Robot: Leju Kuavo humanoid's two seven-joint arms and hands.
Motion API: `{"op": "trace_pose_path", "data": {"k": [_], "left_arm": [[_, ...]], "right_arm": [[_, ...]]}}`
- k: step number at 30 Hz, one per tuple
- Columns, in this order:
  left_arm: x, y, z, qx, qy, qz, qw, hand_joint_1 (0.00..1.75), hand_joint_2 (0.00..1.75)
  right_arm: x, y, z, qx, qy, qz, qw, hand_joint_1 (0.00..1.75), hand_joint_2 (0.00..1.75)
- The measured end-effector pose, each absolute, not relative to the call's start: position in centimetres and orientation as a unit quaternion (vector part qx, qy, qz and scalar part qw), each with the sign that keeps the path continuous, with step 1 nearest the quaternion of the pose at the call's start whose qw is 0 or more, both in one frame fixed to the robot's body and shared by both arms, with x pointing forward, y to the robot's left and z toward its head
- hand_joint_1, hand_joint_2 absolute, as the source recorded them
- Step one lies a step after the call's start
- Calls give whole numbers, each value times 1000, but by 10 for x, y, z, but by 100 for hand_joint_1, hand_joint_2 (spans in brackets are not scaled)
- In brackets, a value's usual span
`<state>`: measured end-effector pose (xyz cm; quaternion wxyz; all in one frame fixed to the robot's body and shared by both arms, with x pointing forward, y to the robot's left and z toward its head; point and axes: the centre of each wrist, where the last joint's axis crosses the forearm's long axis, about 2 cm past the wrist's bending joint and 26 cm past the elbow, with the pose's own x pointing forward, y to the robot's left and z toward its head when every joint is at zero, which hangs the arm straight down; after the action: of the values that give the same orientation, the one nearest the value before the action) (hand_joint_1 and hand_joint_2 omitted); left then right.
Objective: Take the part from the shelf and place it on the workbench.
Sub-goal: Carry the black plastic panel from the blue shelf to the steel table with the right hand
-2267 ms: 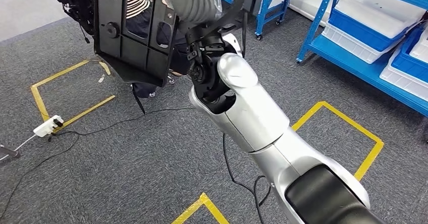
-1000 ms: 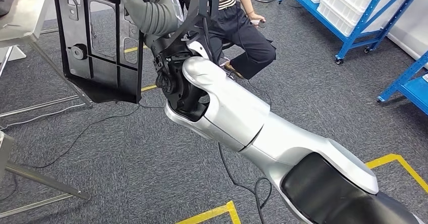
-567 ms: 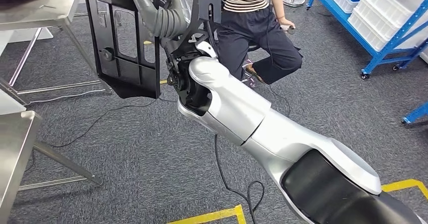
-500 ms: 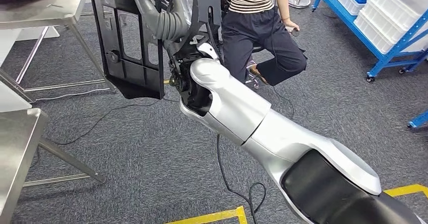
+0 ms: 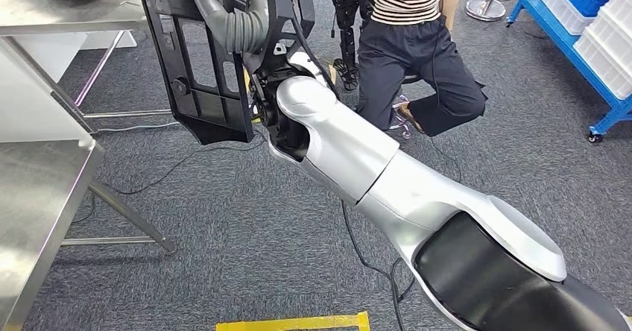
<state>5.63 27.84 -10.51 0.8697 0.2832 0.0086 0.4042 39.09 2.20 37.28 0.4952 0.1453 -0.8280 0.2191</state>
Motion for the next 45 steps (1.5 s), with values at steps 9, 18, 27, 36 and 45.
{"op": "trace_pose_path", "data": {"k": [9,18,27,36,45], "left_arm": [[64,266,-105,190,52,334,922,0,175],[66,250,-105,94,20,321,942,0,175],[63,241,-105,67,30,300,951,0,175],[64,236,-104,82,48,285,954,0,175],[64,240,-105,101,17,289,952,0,175]], "right_arm": [[380,31,382,152,-837,252,461,175,175],[371,36,373,170,-840,280,432,175,175],[364,40,374,185,-840,286,423,175,175],[362,41,367,192,-830,299,431,175,175],[375,29,338,178,-798,337,468,175,175]]}}
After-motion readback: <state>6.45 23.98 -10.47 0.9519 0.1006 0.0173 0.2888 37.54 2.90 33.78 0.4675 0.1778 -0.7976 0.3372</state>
